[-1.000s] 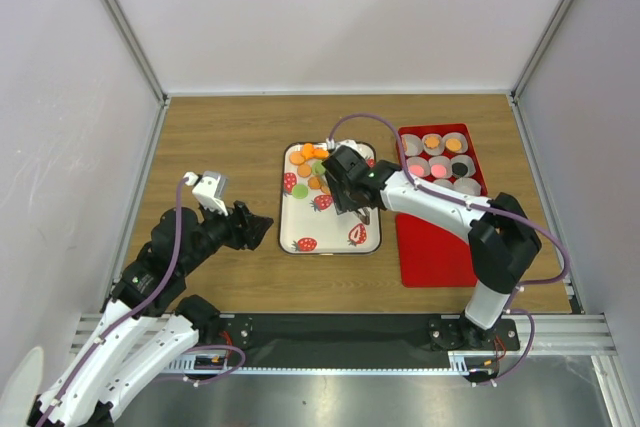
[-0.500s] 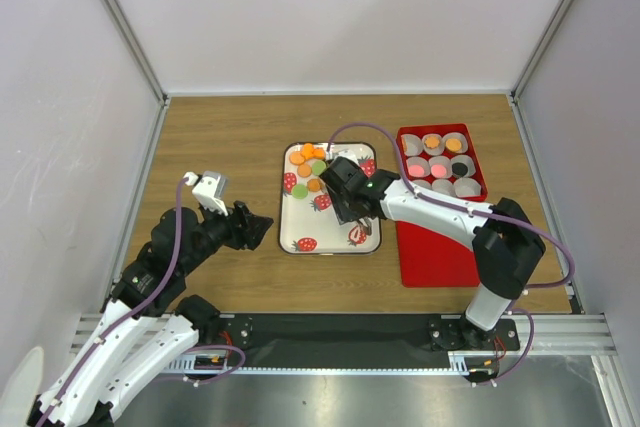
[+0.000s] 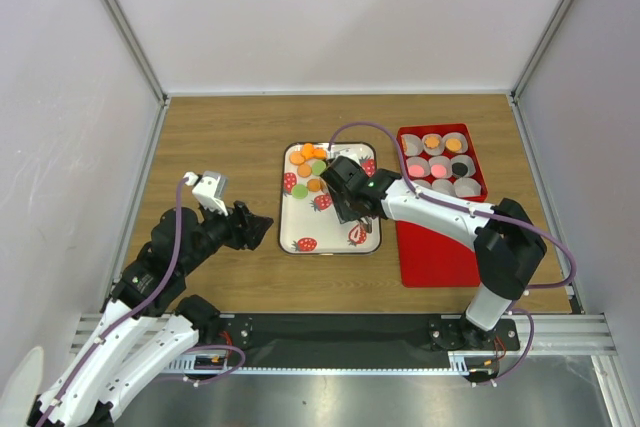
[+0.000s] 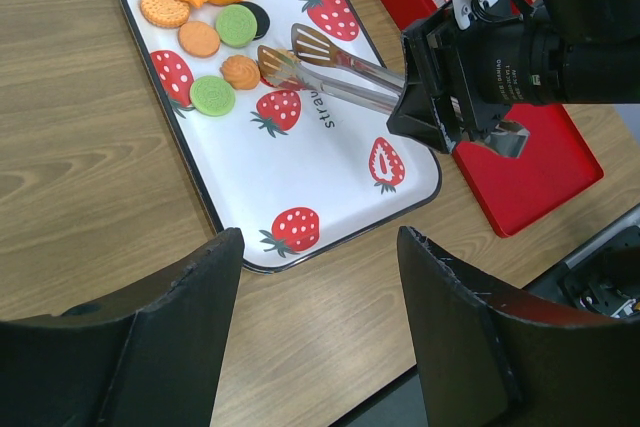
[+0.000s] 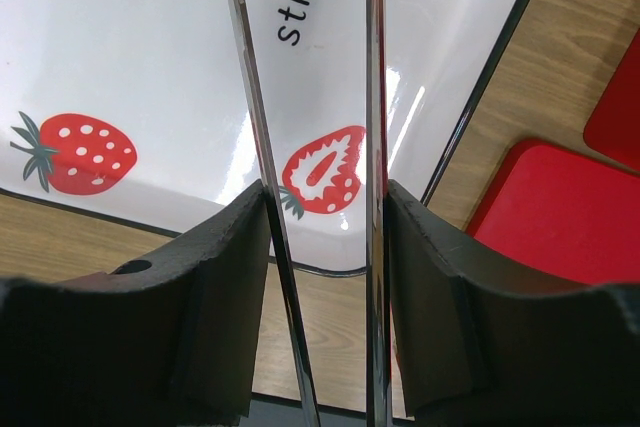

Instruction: Pack the cookies

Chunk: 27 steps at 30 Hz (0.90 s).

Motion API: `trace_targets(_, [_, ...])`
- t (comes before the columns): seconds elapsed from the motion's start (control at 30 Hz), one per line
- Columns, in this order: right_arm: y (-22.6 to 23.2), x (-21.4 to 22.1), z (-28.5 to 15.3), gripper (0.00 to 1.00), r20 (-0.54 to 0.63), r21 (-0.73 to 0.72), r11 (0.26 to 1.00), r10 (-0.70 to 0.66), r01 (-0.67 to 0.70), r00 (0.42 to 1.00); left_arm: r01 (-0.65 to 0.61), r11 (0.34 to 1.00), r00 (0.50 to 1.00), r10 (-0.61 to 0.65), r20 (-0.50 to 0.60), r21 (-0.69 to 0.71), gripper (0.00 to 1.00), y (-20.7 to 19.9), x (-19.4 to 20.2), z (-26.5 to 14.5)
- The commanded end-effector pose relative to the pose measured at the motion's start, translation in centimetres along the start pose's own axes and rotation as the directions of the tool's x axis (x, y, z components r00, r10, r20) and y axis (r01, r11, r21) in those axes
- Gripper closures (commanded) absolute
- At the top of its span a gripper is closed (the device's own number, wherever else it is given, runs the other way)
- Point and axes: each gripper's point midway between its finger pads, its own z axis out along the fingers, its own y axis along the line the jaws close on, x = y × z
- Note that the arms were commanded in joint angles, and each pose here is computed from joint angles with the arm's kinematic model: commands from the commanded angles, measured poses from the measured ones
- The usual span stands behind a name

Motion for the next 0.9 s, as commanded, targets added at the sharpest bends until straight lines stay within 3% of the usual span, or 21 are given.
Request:
trace_targets(0.0, [0.0,-0.9,-0.3,0.5,0.022,0.01,1.0,0.007,-0.007,1.0,0.0,1.0,0.999,-0.001,0.033,0.011,0.31,-0.3,-0.8,0.0])
trace_targets(0.27, [-0.2,-0.7,-0.5,0.53,0.021,0.014,1.0,0.006,-0.006,1.0,0.002,1.0,0.999,-0.002,0.034,0.013,0.31,-0.4,-0.8,-0.1])
trace_targets(0.47, [-0.9,-1.4,-1.5,0.69,0.039,0.025,1.0,0.01,-0.011,0.999,0.001,1.0,0.999,-0.002,0.038,0.016,0.31,-0.4,-0.9,-0.2])
trace_targets(0.87, [-5.2,-2.9,-8.2,0.71,0.137,-0.002,0.992,0.123,-0.124,0.983,-0.009,0.999,1.0,0.009,-0.006,0.031,0.31,-0.9,-0.7,0.4])
